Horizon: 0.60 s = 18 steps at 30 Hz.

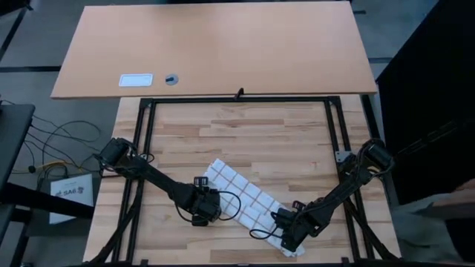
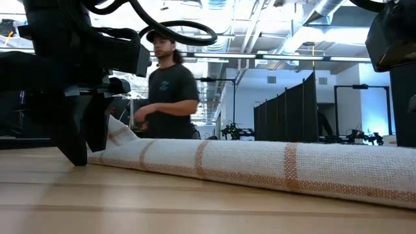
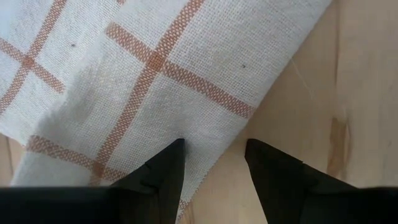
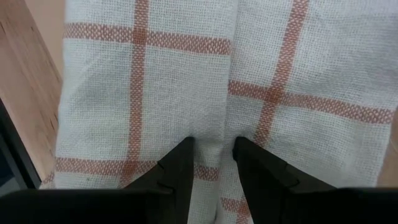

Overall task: Roll towel
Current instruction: Roll the white checkered towel

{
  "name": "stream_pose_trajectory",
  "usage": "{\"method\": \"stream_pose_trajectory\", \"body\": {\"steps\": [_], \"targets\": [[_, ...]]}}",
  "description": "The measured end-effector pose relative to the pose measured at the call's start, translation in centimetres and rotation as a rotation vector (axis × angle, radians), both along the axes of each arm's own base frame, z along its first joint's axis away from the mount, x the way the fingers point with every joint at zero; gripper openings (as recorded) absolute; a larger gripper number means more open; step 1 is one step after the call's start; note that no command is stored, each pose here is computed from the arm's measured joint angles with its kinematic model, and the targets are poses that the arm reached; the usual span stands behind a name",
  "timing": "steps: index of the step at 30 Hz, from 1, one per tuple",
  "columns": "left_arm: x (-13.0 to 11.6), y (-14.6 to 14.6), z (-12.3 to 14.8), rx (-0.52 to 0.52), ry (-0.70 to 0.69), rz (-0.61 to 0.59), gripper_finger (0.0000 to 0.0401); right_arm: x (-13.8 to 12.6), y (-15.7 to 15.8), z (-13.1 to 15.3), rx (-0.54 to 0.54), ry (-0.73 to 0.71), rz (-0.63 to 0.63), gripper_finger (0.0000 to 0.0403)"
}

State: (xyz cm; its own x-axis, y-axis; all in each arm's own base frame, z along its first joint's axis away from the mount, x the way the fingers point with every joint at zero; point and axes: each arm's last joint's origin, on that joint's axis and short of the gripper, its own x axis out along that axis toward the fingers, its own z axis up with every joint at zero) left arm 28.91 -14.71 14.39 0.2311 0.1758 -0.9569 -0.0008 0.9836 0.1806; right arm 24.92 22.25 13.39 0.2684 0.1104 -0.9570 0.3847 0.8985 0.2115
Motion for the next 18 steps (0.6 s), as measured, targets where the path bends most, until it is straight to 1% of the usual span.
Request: {"method": "stream_pose_trajectory", "body": {"steps": [3, 6, 9, 11, 14, 18], "targets": [[0.0, 0.0, 0.3, 0.010, 0.014, -0.025, 0.0159, 0.0, 0.0, 0.0, 0.001, 0.001, -0.001, 0.0108], [0.2, -0.1, 1.6, 0.042, 0.067, -0.066, 0.0159, 0.2, 0.0, 0.2, 0.024, 0.019, 0.004, 0.0108], [0.9, -0.5, 3.0, 0.052, 0.065, -0.151, 0.0159, 0.6, 0.4, 0.6, 0.032, -0.001, 0.046, 0.0108], [1.5, -0.3, 3.6, 0.064, 0.049, -0.219, 0.0159, 0.9, 0.6, 0.9, 0.042, -0.006, 0.051, 0.0108], [2.5, 0.6, 3.8, 0.109, 0.022, -0.301, 0.0159, 1.1, 0.8, 1.3, 0.069, -0.014, 0.019, 0.0108], [3.6, 2.7, 3.8, 0.148, 0.022, -0.359, 0.0159, 1.3, 1.0, 1.8, 0.093, 0.002, -0.067, 0.0108]]}}
